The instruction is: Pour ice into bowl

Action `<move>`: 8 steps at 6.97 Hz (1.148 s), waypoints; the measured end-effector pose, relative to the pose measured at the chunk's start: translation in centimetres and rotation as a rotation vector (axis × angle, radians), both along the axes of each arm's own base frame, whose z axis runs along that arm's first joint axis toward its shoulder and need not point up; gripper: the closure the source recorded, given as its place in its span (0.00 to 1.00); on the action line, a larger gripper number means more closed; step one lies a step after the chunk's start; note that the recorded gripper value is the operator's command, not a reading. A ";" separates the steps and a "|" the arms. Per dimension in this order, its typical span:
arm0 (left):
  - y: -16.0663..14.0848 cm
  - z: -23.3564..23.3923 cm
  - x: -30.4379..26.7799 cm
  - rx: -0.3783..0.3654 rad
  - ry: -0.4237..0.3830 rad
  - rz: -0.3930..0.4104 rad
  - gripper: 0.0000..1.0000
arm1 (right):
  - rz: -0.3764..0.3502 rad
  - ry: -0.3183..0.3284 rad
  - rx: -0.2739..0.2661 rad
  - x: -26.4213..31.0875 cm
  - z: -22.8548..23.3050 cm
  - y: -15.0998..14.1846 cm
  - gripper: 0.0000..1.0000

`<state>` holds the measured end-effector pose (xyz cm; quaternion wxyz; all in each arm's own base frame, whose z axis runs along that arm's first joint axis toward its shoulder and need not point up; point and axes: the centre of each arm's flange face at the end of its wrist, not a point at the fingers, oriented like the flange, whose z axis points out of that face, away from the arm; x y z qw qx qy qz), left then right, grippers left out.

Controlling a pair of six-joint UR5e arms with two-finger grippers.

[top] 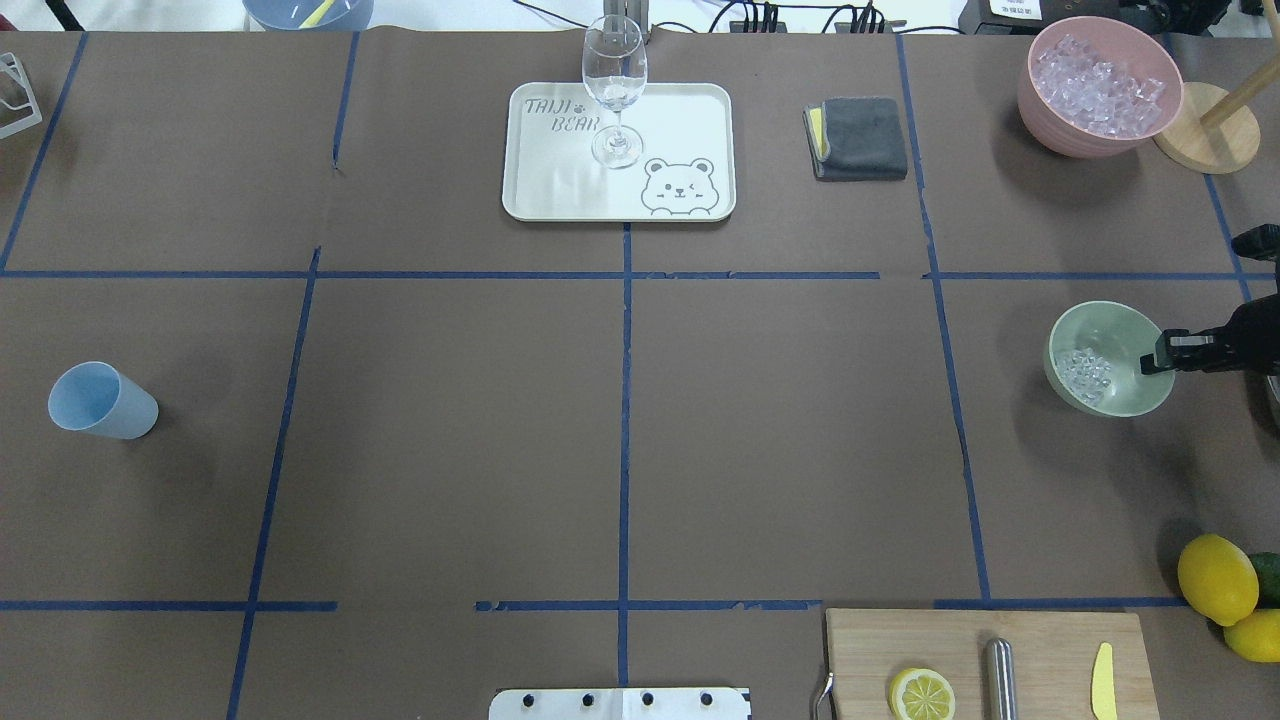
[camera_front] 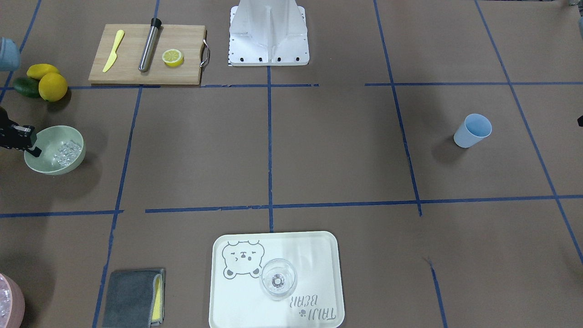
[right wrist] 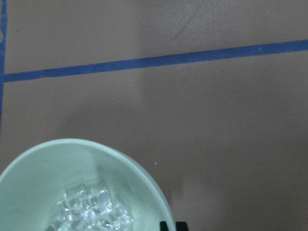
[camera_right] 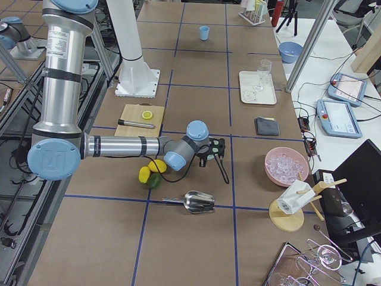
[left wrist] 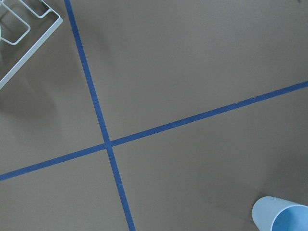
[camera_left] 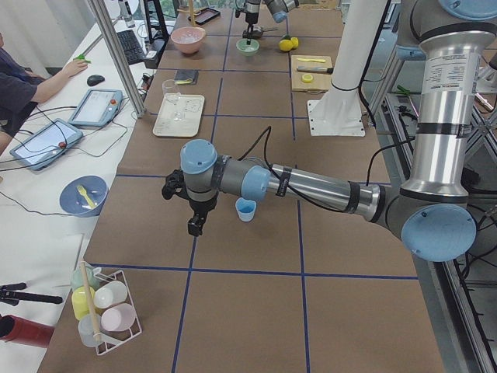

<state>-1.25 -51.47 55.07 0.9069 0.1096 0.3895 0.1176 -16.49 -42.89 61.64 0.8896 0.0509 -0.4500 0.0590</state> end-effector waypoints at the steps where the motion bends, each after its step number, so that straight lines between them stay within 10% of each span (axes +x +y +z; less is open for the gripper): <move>1: 0.0 0.0 0.0 0.000 0.000 0.000 0.00 | -0.004 0.009 -0.012 0.2 0.9 0.1 1.00; 2: 0.0 0.0 0.0 0.000 0.000 0.000 0.00 | -0.008 0.013 -0.020 0.3 1.4 0.2 0.89; 3: 0.0 0.0 0.0 0.000 0.000 0.000 0.00 | -0.014 0.009 -0.028 0.2 1.7 0.3 0.13; 4: 0.0 0.0 0.0 0.000 -0.001 0.000 0.00 | -0.027 -0.004 -0.035 0.1 1.6 0.3 0.00; 8: 0.0 0.0 0.0 0.001 -0.005 -0.001 0.00 | -0.024 -0.018 -0.039 1.7 1.5 0.2 0.00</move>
